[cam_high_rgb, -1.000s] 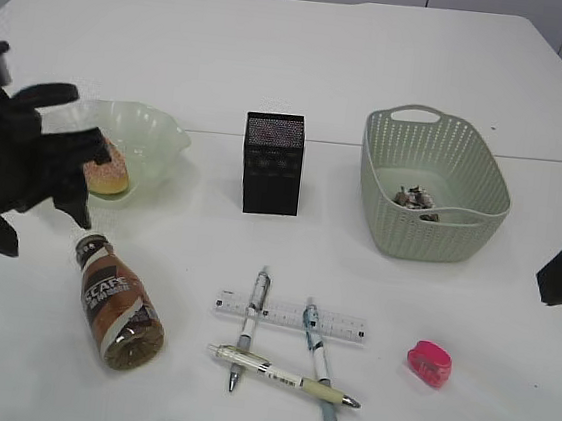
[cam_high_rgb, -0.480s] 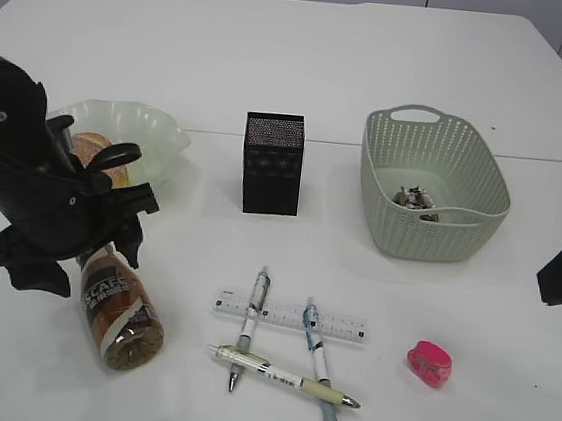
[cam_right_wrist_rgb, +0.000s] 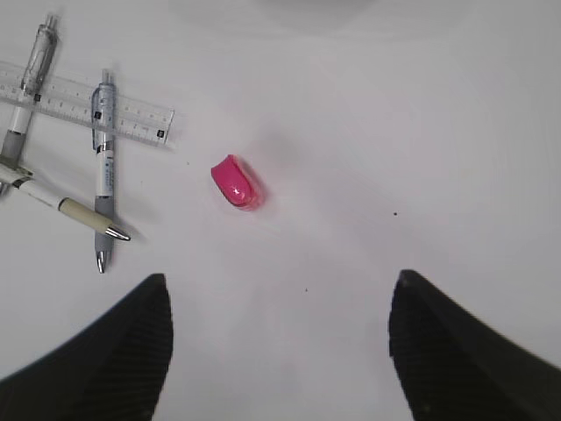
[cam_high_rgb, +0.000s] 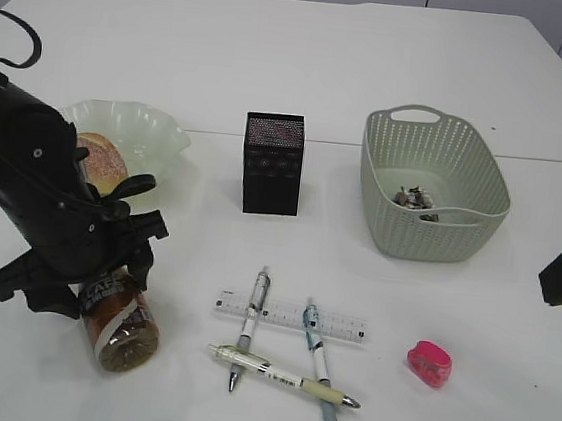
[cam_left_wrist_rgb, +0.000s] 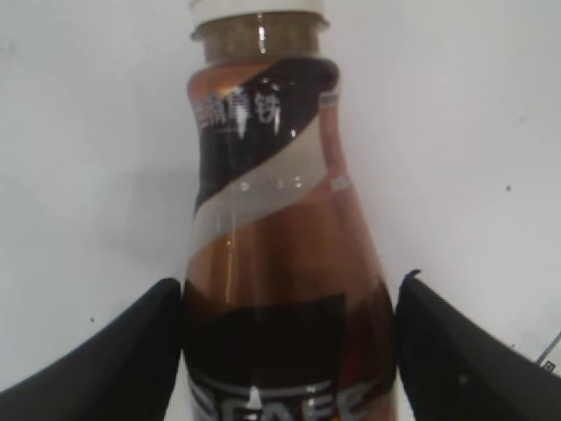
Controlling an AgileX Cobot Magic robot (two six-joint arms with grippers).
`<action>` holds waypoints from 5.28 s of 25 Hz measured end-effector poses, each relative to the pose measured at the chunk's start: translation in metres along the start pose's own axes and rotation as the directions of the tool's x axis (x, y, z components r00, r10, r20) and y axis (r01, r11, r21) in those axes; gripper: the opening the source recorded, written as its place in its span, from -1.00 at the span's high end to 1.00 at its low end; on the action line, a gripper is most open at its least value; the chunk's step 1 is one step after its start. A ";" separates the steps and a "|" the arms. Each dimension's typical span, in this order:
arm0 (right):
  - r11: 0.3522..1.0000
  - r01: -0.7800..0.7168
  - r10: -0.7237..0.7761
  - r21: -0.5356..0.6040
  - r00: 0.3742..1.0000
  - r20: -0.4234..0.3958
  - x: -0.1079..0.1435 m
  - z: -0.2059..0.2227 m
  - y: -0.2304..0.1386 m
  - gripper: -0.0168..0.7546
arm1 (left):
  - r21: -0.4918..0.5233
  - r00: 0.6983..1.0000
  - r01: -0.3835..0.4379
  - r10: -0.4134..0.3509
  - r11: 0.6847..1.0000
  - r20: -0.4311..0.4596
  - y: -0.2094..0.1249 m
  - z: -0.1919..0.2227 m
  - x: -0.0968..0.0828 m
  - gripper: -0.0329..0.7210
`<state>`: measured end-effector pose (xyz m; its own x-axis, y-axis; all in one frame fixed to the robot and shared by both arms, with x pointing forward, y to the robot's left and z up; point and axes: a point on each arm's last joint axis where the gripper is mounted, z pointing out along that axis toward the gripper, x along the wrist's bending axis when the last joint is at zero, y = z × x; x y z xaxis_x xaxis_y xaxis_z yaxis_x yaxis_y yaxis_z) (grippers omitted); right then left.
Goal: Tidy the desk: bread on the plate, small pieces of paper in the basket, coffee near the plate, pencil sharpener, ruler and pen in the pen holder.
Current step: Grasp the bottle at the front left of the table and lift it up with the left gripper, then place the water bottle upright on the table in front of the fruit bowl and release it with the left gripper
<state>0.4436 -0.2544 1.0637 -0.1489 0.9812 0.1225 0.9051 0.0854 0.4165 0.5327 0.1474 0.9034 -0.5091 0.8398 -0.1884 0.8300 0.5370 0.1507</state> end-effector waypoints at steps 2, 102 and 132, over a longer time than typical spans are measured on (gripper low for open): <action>1.000 0.002 -0.002 0.000 1.000 0.003 0.000 0.000 0.000 -0.50 | 0.002 1.000 0.001 -0.001 1.000 -0.003 0.000 0.002 -0.001 -0.52; 0.999 0.036 -0.037 0.003 0.998 0.050 -0.005 0.000 0.000 -0.49 | -0.879 0.400 -0.397 0.912 0.263 0.092 0.011 -0.001 0.061 -0.08; 0.999 0.042 -0.040 -0.030 0.998 0.056 -0.005 0.000 0.003 -0.49 | -0.897 0.402 -0.384 0.914 0.220 0.052 0.027 0.048 0.049 -0.39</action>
<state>0.4469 -0.2590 1.0644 -0.1627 0.9851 0.0553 0.8857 0.1211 0.4483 0.5413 0.1992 0.8513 0.5659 0.8244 0.0115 0.1734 -0.1327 0.9759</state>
